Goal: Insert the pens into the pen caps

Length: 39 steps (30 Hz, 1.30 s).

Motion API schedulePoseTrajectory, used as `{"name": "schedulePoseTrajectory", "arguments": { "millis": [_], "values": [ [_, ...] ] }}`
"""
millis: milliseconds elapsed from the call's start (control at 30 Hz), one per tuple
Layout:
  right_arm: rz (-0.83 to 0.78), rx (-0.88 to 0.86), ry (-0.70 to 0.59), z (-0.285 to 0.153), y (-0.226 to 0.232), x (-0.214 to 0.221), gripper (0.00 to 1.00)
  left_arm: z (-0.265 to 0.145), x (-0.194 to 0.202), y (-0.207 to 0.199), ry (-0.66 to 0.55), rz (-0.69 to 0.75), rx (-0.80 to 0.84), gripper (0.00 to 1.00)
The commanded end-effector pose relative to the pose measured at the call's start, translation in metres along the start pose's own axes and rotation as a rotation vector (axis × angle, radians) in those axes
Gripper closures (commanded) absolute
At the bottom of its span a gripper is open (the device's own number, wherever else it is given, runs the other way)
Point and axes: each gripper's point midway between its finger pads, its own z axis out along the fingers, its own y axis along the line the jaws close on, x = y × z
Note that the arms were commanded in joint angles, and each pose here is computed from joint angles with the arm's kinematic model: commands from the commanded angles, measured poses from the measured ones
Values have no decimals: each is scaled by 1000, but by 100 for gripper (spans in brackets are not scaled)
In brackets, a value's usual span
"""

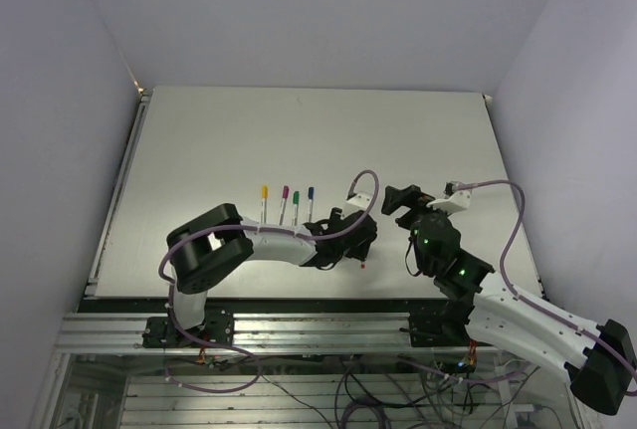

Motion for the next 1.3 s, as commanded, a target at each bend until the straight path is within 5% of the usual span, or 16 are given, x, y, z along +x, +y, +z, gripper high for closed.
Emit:
{"name": "schedulePoseTrajectory", "arguments": {
  "millis": [0,300,467,833,1067,1167,1267],
  "values": [
    [21,39,-36,1,-7,-7,15,4,1,-9,16,28,5,27],
    [40,18,-52,-1,-3,-14,16,4,21,13,101,106,-106,30],
    [43,12,-45,-1,0,-14,16,1,34,31,152,155,-171,44],
    [60,2,-40,-1,3,-14,16,-17,56,61,231,231,-245,47],
    [54,17,-31,-1,2,-13,16,-18,75,77,285,215,-262,70],
    [16,52,-8,1,-4,-7,16,-15,80,82,298,181,-244,90],
    [-45,120,34,4,-14,4,16,-11,82,88,309,150,-223,93]
  ]
}}
